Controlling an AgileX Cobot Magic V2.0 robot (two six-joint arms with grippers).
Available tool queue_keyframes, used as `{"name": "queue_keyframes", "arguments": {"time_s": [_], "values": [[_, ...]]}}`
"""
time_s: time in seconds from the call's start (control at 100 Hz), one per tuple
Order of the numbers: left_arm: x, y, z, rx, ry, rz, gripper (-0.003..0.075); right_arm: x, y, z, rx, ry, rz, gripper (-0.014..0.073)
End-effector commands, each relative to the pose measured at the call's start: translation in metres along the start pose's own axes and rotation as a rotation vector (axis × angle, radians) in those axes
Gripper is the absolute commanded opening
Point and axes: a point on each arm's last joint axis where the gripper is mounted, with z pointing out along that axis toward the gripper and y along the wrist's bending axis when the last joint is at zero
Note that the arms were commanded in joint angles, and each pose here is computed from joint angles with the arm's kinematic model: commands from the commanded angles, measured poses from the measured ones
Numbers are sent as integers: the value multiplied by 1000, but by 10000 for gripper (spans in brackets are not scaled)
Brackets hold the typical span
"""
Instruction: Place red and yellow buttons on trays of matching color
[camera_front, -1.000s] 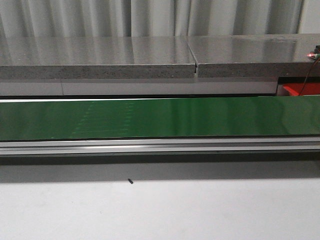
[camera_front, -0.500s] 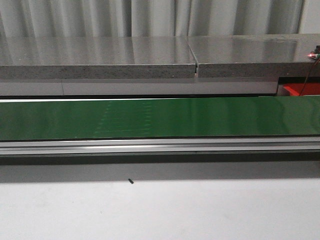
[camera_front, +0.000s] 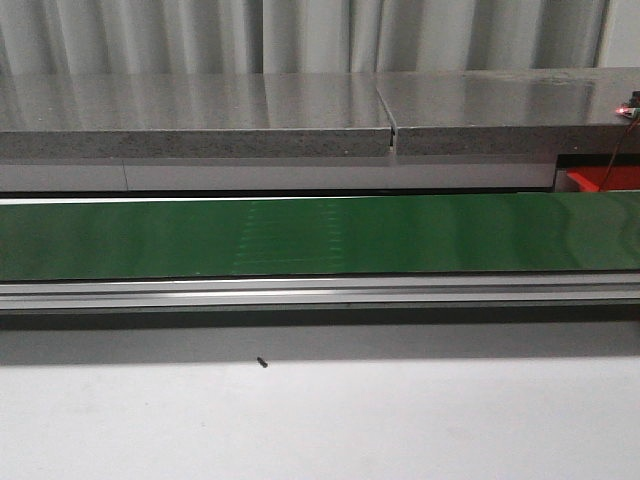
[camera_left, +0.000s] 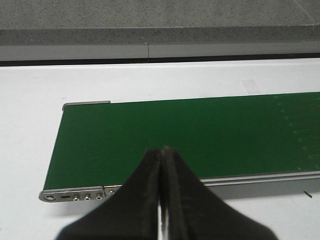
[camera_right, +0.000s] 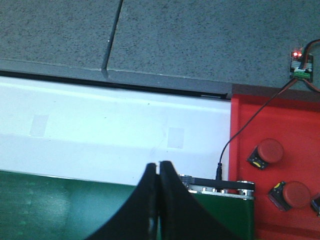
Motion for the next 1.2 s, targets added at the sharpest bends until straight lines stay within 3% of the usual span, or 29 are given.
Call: {"name": "queue_keyframes", "arguments": {"time_s": [0.0,0.7,1.19], "values": [[-14,-1,-4,5,-102,-9,-20,-5,6,-42,-14,-160,-19,-66],[-14,-1,-4,5,-102,-9,-20,87,-1,-82,31,-417,-25,-66],[-14,-1,-4,5,-102,-9,-20,159,-1,-111,13,-475,-5,-66]]}}
